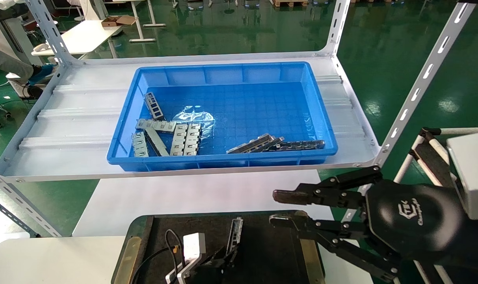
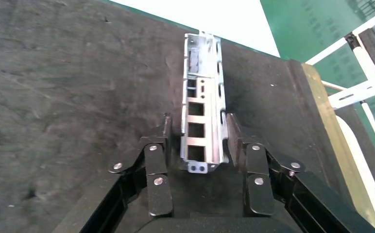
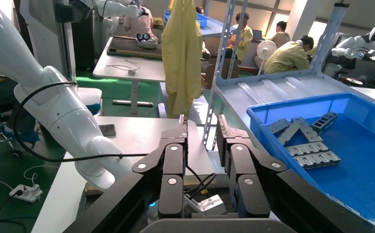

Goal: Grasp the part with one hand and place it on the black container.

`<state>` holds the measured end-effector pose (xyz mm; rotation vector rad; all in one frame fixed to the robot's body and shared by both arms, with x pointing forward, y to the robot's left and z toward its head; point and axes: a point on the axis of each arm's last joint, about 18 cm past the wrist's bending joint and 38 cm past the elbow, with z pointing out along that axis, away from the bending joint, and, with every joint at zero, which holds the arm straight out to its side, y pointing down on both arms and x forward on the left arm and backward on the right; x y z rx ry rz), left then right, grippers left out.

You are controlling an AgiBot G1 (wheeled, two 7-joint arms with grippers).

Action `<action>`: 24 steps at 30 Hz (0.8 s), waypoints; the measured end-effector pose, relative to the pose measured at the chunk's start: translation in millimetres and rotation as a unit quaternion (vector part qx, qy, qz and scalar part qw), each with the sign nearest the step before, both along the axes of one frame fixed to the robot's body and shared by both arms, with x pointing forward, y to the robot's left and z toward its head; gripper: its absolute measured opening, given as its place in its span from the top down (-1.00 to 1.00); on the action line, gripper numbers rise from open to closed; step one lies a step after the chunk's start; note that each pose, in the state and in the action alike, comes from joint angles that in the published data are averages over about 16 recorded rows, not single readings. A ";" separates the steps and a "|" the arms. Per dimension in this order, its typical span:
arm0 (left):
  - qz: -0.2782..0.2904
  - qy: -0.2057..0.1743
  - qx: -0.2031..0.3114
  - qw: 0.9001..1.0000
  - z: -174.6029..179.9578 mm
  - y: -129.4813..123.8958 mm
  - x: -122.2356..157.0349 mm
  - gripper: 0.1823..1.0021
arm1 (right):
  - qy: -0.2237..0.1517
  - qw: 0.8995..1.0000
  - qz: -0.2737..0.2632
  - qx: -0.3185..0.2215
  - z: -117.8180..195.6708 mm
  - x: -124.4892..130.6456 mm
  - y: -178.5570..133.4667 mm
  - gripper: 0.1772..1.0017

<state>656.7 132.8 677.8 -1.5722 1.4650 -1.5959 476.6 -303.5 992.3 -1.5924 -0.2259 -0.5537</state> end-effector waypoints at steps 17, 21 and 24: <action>-0.050 -0.044 0.035 0.997 23.0 6.9 -5.5 -0.27 | 0.000 1.000 0.000 0.000 0.0 0.0 0.0 -0.04; -0.076 -0.060 0.054 0.994 31.9 17.7 -10.2 -0.49 | 0.000 1.000 0.000 0.000 0.0 0.0 0.0 -0.26; -0.099 -0.071 0.070 0.990 38.7 27.7 -14.5 -0.61 | 0.000 1.000 0.000 0.000 0.0 0.0 0.0 -0.42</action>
